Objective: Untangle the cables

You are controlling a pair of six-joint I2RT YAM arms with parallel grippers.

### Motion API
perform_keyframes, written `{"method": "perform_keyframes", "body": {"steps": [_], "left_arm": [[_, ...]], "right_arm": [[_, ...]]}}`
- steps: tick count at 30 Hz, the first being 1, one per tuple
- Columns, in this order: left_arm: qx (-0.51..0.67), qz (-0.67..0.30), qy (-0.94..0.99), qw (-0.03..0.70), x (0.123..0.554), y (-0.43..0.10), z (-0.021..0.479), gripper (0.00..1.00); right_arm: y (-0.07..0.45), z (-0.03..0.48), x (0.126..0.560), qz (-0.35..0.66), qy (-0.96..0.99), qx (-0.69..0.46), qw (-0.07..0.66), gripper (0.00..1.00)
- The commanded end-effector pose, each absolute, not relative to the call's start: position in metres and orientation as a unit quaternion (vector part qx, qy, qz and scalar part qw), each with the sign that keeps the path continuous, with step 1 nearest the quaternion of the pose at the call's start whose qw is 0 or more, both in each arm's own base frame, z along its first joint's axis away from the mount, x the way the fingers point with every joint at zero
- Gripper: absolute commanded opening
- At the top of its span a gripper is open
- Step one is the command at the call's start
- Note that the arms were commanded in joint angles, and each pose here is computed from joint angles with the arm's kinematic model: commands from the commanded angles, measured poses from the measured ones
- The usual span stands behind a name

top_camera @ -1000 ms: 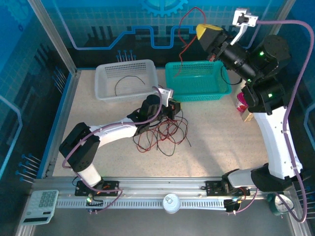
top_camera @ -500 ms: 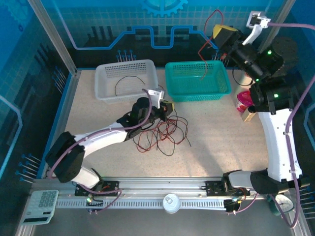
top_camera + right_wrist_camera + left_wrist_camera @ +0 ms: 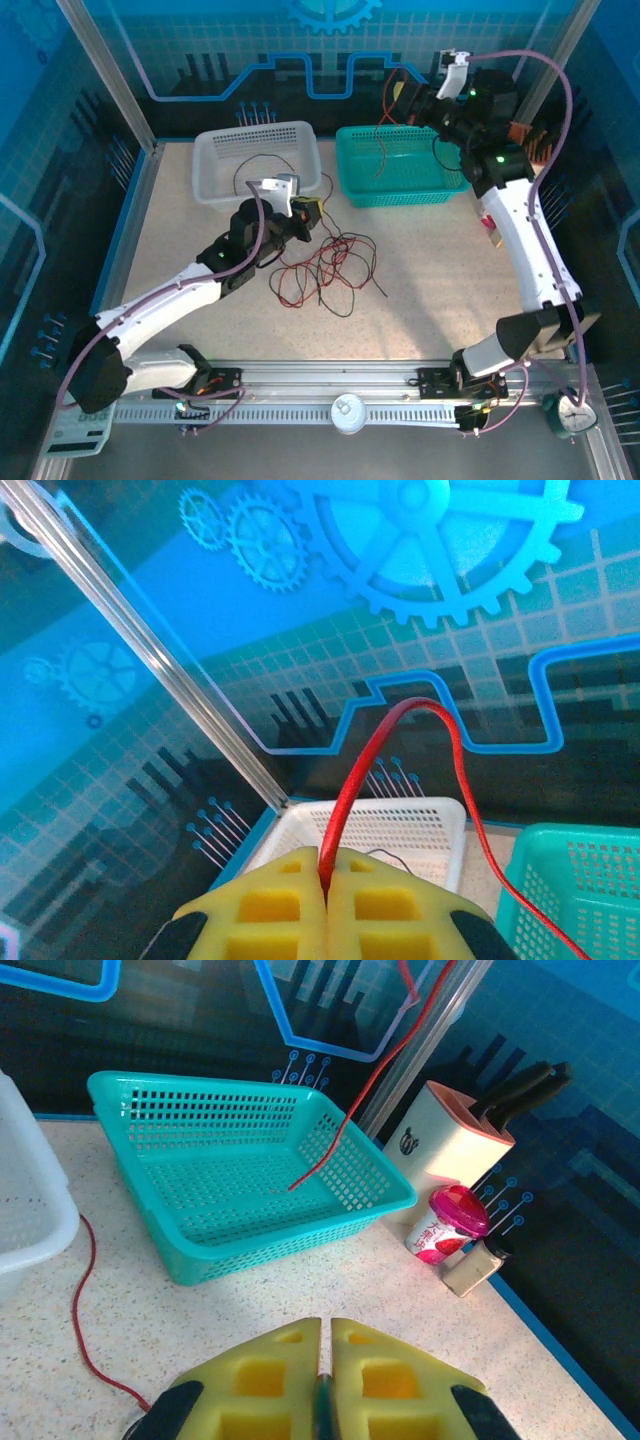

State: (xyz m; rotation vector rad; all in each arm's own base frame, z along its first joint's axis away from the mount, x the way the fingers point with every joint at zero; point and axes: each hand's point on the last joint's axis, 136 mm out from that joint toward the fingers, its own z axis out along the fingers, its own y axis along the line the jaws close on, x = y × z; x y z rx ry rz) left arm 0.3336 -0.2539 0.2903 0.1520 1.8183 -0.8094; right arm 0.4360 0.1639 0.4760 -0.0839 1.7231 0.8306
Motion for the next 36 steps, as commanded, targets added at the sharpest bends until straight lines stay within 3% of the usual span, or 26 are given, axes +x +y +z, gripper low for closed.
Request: {"method": "perform_keyframes", "body": {"steps": [1,18,29,36], "left_arm": [[0.056,-0.327,0.763,0.554,0.332,-0.241,0.296,0.00],[0.050,-0.344,0.755,0.556,0.330,-0.242,0.298,0.00],[0.047,-0.353,0.755,0.550,0.331,-0.244,0.295,0.00],[0.048,-0.356,0.755,0.548,0.331,-0.245,0.296,0.00]], "right_arm": [[0.168,0.462,0.459,0.326,0.741,-0.034,0.587,0.00],[0.140,0.362,0.582,0.199,0.797,0.037,0.569,0.00],[0.097,0.325,0.592,0.095,0.812,0.063,0.572,0.00],[0.096,0.274,0.592,0.097,0.839,0.062,0.532,0.00]]}}
